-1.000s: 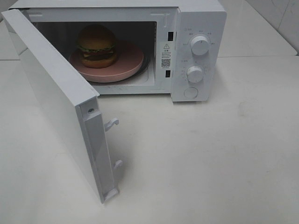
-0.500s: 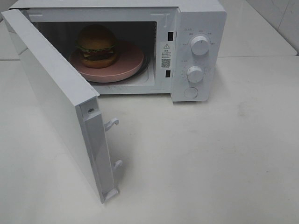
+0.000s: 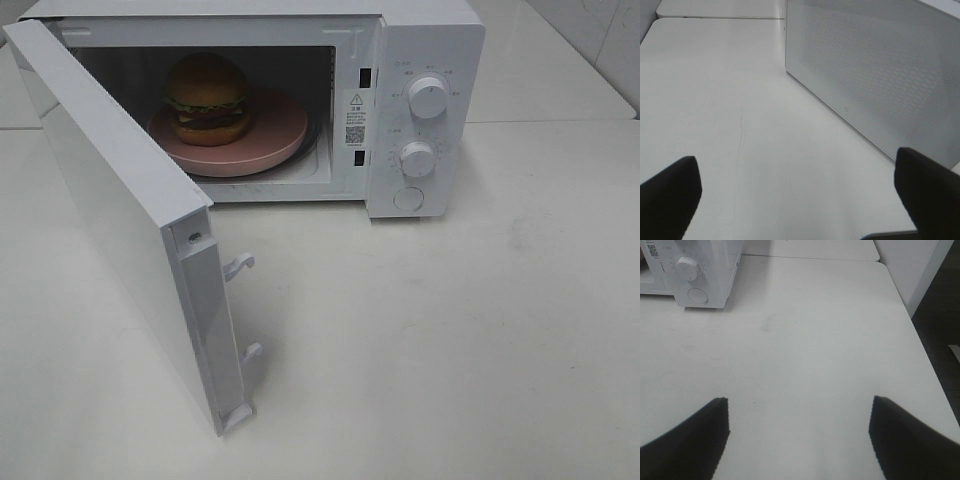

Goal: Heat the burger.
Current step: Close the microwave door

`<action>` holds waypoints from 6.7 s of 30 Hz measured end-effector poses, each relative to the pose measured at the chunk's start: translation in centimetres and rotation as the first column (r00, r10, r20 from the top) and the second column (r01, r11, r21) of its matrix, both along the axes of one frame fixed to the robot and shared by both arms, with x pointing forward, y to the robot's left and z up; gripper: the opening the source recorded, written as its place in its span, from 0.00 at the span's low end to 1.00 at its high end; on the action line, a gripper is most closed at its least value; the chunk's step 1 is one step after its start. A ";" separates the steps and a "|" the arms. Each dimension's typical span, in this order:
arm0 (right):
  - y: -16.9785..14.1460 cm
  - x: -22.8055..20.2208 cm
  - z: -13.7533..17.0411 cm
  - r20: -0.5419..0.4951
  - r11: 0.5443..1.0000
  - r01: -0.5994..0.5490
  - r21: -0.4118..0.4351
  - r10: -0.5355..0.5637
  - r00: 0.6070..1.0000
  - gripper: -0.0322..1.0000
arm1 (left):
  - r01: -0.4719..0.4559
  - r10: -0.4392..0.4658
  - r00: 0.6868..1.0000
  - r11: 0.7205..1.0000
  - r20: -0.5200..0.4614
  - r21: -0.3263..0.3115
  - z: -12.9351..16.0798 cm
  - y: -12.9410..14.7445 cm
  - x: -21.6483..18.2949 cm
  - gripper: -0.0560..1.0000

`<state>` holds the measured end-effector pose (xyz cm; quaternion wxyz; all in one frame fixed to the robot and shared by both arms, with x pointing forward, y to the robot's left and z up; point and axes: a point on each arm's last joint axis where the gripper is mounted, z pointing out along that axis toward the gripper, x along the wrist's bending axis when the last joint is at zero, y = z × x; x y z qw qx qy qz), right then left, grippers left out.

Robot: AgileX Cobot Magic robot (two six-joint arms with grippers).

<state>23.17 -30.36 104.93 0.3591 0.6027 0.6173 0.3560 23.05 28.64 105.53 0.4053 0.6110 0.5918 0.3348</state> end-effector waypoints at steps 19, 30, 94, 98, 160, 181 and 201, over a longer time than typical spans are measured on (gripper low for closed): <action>0.0 0.0 0.0 0.000 1.000 0.000 0.000 0.000 1.000 0.76 | 0.000 0.000 1.000 1.000 0.000 0.000 0.0 0.0 0.0 0.97; 0.0 0.0 0.0 0.000 1.000 0.000 0.000 0.000 1.000 0.76 | 0.000 0.000 1.000 1.000 0.000 0.000 0.0 0.0 0.0 0.97; 0.0 0.0 0.0 0.000 1.000 0.000 0.000 0.000 1.000 0.76 | -0.171 0.173 0.962 0.985 0.210 -0.032 -1.6 2.3 14.1 0.05; 0.0 0.0 0.0 0.000 1.000 0.000 0.000 0.000 1.000 0.76 | -0.198 0.197 0.949 0.980 0.246 -0.021 -2.3 2.7 15.2 0.05; 0.0 0.0 0.0 0.000 1.000 0.000 0.000 0.000 1.000 0.76 | 0.336 -0.316 0.918 0.941 0.241 -0.046 -12.5 -9.8 23.2 0.05; 0.0 0.0 0.0 0.000 1.000 0.000 0.000 0.000 1.000 0.76 | 0.312 -0.284 0.926 0.946 0.250 -0.083 -12.3 -16.2 26.4 0.05; 0.0 0.0 0.0 0.000 1.000 0.000 0.000 0.000 1.000 0.76 | 0.263 -0.227 0.932 0.960 0.282 -0.096 -11.3 -20.9 32.1 0.05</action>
